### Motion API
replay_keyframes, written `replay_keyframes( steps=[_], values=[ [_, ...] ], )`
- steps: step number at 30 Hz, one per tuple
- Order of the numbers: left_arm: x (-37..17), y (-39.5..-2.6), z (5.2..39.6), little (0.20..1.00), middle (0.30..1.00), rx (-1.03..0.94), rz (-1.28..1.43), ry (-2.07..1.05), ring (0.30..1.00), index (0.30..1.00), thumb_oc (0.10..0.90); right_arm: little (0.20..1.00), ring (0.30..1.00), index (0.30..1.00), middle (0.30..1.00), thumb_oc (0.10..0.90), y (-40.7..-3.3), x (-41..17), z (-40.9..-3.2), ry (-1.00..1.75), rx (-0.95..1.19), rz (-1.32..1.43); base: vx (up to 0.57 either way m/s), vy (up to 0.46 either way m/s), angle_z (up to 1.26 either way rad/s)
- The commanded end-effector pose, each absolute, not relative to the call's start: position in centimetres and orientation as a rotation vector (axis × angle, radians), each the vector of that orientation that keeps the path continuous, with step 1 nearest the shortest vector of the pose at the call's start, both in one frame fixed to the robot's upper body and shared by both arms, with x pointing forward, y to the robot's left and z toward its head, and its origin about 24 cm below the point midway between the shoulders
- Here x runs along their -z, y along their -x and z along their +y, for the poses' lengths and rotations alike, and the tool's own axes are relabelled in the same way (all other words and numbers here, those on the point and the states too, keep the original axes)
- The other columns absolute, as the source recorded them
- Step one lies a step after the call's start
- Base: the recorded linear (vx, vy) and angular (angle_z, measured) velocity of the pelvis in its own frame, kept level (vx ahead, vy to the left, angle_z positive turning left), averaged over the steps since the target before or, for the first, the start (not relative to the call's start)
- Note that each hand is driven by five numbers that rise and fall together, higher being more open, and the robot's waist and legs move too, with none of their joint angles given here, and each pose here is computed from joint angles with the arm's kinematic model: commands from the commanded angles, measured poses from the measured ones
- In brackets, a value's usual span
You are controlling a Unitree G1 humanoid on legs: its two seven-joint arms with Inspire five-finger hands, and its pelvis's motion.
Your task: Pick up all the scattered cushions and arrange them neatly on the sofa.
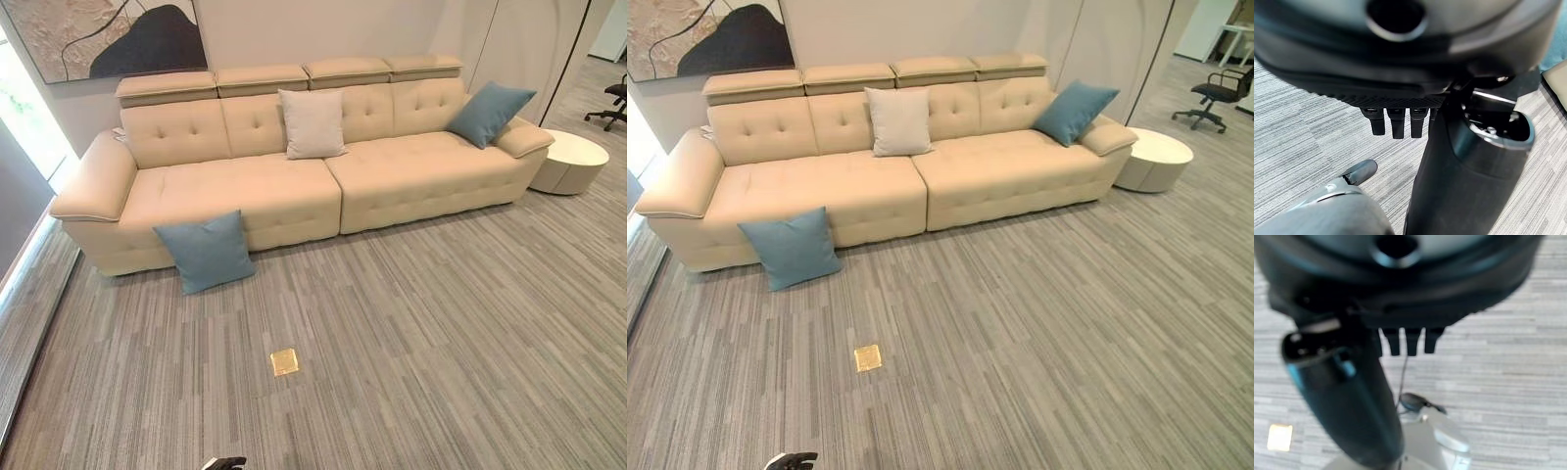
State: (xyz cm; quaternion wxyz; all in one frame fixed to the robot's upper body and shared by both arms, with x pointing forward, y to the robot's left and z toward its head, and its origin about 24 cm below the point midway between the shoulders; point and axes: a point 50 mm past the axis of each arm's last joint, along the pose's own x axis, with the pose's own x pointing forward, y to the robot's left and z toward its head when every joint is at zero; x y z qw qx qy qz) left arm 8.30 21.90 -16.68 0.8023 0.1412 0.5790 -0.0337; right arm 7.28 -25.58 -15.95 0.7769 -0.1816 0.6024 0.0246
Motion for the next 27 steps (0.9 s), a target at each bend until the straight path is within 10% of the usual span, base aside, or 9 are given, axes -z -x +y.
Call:
replay_keyframes(
  steps=[1, 27],
  values=[
    [16.5, -9.1, 22.6, 0.9, 0.9, 0.105, 1.258, -0.348, 0.9, 0.9, 0.8, 0.9, 0.9, 0.9, 0.9, 0.8, -9.7, 16.0, -23.8, 0.359, -0.102, 1.246, 0.01, -0.003, -0.11],
    [16.6, -8.6, 22.2, 0.9, 0.9, 0.074, 1.252, -0.311, 0.9, 0.9, 0.8, 0.9, 0.9, 0.9, 0.9, 0.8, -8.9, 15.7, -25.5, -0.132, 0.382, 1.142, 0.0, -0.002, -0.03]
  ],
)
